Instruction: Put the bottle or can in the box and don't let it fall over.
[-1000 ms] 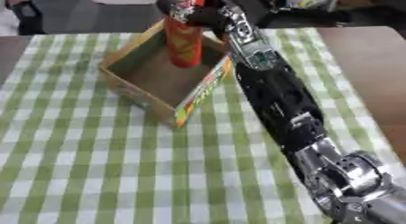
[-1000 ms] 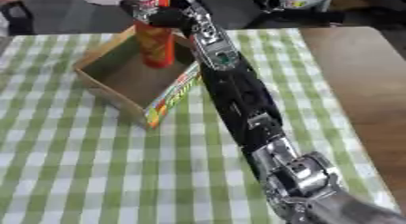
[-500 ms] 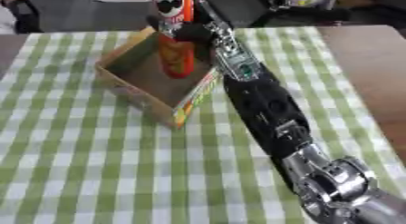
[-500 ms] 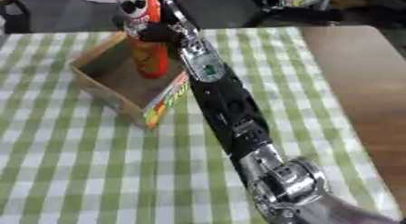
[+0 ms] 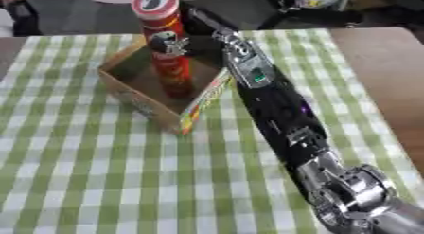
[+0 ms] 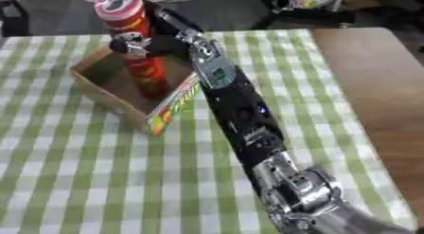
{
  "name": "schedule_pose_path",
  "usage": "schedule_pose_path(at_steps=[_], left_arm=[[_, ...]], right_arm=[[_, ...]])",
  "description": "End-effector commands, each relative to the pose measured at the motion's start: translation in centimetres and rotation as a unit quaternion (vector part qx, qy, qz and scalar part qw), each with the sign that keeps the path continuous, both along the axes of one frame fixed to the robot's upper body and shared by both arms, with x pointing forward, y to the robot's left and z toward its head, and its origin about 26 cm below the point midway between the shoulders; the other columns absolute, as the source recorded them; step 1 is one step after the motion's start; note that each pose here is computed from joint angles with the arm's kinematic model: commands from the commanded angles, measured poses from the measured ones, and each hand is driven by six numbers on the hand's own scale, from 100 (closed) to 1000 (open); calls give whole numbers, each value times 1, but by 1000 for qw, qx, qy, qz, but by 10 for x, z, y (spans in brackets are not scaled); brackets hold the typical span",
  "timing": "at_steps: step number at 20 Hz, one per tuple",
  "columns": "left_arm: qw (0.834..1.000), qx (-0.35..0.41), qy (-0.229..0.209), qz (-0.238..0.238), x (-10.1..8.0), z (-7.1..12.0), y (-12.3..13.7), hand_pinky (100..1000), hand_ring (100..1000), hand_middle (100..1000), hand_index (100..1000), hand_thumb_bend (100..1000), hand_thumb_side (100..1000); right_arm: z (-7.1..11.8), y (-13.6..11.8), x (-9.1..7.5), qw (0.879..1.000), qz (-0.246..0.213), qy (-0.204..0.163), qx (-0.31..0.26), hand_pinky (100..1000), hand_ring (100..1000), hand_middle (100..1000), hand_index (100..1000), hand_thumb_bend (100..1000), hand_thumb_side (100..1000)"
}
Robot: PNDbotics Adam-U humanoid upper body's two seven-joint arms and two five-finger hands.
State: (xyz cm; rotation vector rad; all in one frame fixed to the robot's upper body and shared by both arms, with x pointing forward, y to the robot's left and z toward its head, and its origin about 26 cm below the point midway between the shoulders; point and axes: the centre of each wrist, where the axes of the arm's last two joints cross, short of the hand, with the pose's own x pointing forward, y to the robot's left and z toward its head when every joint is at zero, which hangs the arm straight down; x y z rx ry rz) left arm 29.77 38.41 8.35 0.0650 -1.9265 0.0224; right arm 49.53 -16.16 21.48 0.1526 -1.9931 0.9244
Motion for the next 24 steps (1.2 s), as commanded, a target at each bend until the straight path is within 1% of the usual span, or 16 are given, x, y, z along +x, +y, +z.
schedule_pose_path(at_steps=[1, 6, 12, 16, 18, 20, 24], left_arm=[[1000, 10, -12, -1, 0, 9, 3, 1000, 1000, 1000, 779, 180, 762], [1000, 11, -10, 1, -1, 9, 4, 1000, 1000, 1000, 779, 179, 761], [1000, 13, -8, 7, -4, 7, 7, 1000, 1000, 1000, 779, 177, 759], [1000, 14, -5, 13, -6, 6, 9, 1000, 1000, 1000, 779, 176, 758], [1000, 14, -4, 15, -7, 5, 10, 1000, 1000, 1000, 779, 175, 758], [1000, 15, -3, 16, -7, 4, 11, 1000, 1000, 1000, 779, 175, 758], [1000, 17, -1, 20, -9, 2, 13, 1000, 1000, 1000, 779, 174, 759]], right_arm=[[23, -7, -1, 1000, -4, -26, 0, 1000, 1000, 1000, 1000, 634, 344], [30, -17, -3, 999, -15, -23, 26, 1000, 1000, 1000, 1000, 628, 266], [41, -41, -7, 997, -31, -24, 60, 1000, 1000, 1000, 1000, 612, 266], [49, -62, -13, 996, -42, -32, 77, 1000, 1000, 1000, 1000, 610, 235], [51, -73, -15, 995, -49, -32, 85, 1000, 1000, 1000, 1000, 612, 195], [53, -85, -19, 994, -58, -32, 90, 1000, 1000, 1000, 1000, 612, 174], [56, -112, -27, 990, -83, -36, 107, 1000, 1000, 1000, 1000, 614, 154]])
